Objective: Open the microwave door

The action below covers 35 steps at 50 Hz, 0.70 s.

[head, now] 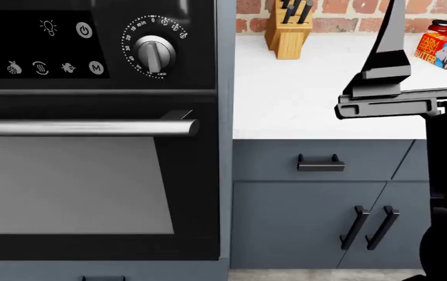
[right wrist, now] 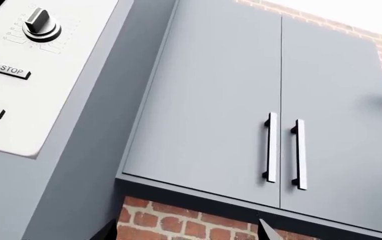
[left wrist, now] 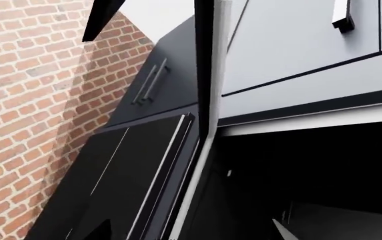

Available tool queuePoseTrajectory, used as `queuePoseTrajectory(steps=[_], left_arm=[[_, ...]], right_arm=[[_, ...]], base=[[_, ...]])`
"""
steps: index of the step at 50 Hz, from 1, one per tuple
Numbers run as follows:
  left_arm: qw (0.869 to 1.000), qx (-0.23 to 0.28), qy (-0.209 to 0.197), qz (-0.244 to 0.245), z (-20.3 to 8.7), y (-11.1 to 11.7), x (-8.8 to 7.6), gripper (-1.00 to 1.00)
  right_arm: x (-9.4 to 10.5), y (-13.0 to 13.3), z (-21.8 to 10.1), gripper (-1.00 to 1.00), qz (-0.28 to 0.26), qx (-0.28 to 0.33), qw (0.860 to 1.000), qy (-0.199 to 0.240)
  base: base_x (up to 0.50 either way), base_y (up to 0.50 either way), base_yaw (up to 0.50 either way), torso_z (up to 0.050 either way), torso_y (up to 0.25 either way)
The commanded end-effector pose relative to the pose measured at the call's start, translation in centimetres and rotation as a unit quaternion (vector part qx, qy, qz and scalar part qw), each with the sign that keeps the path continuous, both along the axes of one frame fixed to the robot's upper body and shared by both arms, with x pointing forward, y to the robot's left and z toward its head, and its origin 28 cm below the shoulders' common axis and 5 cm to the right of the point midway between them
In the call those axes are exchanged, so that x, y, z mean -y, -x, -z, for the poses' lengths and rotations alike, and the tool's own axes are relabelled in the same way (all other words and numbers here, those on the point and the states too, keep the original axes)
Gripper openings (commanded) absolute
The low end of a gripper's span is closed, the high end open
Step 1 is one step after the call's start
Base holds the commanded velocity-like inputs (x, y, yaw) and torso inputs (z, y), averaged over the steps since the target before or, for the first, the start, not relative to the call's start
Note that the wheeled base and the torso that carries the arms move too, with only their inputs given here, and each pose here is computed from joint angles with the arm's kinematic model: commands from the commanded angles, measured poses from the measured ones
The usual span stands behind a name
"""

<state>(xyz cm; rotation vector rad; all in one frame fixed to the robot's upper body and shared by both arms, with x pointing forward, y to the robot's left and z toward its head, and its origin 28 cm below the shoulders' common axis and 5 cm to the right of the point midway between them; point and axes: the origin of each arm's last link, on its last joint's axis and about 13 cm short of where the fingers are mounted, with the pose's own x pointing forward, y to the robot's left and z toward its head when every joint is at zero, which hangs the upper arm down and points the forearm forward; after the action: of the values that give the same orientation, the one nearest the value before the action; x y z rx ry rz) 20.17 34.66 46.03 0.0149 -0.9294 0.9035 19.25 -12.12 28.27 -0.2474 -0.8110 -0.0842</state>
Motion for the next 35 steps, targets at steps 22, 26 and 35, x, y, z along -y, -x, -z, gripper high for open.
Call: queuePoseTrajectory(steps=[22, 26, 35], left_arm=[[0.985, -0.049, 0.044, -0.159, 1.8, 4.1, -7.0, 1.0], [0.98, -0.071, 0.049, -0.182, 2.0, 4.3, -8.1, 1.0], [0.939, -0.176, 0.076, -0.286, 2.8, 3.4, -13.5, 1.0]], right_arm=[[-0.2, -0.2, -0.1, 1.0, -0.004, -0.002, 1.0, 0.001], [-0.2, -0.2, -0.2, 1.0, -0.005, -0.001, 1.0, 0.002], [-0.5, -0.1, -0.4, 1.0, 0.001, -0.003, 1.0, 0.007]], base=[[0.0, 0.0, 0.0, 0.0, 0.0], [0.0, 0.0, 0.0, 0.0, 0.0], [0.0, 0.0, 0.0, 0.0, 0.0]])
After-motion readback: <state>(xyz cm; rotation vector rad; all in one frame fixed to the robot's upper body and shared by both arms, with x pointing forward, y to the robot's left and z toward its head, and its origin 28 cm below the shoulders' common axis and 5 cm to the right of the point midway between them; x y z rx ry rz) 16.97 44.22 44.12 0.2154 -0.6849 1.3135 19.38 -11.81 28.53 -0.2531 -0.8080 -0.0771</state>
